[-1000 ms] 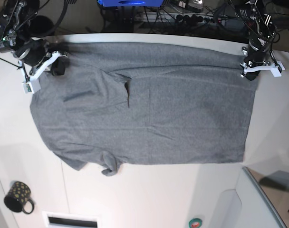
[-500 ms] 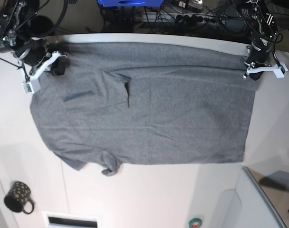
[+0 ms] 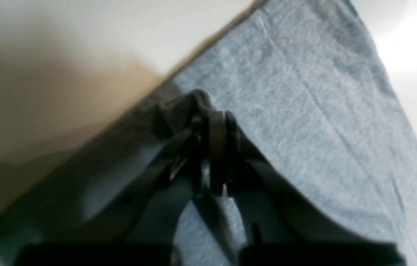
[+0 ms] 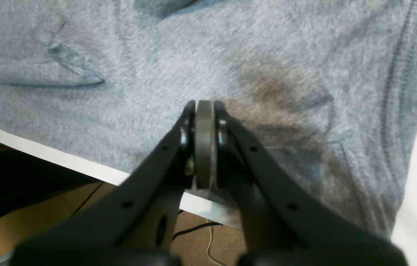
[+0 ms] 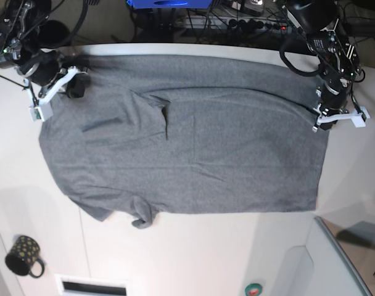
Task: Layout the t-shirt on the table in an organized manner, then fold the t-shirt properly
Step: 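Release the corner with the left gripper and move it along the shirt's side edge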
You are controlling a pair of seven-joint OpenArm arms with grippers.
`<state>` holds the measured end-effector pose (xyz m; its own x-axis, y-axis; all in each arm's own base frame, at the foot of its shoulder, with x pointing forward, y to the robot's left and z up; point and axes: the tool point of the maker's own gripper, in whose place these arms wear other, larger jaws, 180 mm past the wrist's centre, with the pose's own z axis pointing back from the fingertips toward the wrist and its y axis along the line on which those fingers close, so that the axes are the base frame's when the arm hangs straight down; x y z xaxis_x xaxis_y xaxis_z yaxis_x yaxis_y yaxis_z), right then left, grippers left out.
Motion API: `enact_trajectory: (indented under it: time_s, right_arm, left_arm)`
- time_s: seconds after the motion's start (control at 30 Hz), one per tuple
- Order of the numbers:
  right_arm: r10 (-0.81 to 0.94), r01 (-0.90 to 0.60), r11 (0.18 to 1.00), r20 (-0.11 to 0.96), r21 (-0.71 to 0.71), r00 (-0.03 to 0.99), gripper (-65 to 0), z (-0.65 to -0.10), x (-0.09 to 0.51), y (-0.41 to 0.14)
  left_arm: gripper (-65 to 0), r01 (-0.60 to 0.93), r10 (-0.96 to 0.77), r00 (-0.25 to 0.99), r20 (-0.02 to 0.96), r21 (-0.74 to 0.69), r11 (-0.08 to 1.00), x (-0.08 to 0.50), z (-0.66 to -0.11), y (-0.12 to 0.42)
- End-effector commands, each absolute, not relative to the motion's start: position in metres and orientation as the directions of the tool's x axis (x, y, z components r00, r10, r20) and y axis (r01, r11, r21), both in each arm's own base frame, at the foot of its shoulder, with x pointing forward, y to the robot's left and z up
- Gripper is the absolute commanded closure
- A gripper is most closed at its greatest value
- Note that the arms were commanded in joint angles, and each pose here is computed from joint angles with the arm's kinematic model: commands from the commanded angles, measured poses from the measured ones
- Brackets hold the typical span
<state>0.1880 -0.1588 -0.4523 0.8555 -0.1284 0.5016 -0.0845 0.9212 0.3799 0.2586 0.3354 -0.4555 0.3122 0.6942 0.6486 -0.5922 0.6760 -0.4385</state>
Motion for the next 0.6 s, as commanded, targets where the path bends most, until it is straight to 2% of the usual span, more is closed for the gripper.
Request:
enact_trajectory:
  time_s: [0.0, 0.17, 0.33, 0.57]
  right_arm:
    - [-0.127, -0.101, 0.921, 0.534, 0.377, 0.836, -1.7, -0.445, 0.196, -0.161]
    - [-0.126, -0.102, 0.92, 0.532, 0.377, 0.838, -1.8, -0.445, 0.195, -0.16]
    - [-0.124, -0.103, 0.921, 0.531, 0.377, 0.838, -1.8, -0.445, 0.195, -0.16]
    - [-0.122, -0.103, 0.921, 0.531, 0.375, 0.838, -1.8, -0.445, 0.195, -0.16]
  left_arm:
    - [0.0, -0.58, 0.685, 0.281, 0.672, -0.45, 0.679, 0.269, -0.445, 0.344]
    - [0.0, -0.59, 0.723, 0.271, 0.636, -0.483, 0.647, 0.28, -0.457, 0.338]
    - [0.0, -0.585, 0.717, 0.197, 0.668, -0.507, 0.633, 0.291, -0.448, 0.343]
    - [0.0, -0.597, 0.726, 0.161, 0.668, -0.52, 0.611, 0.306, -0.439, 0.346]
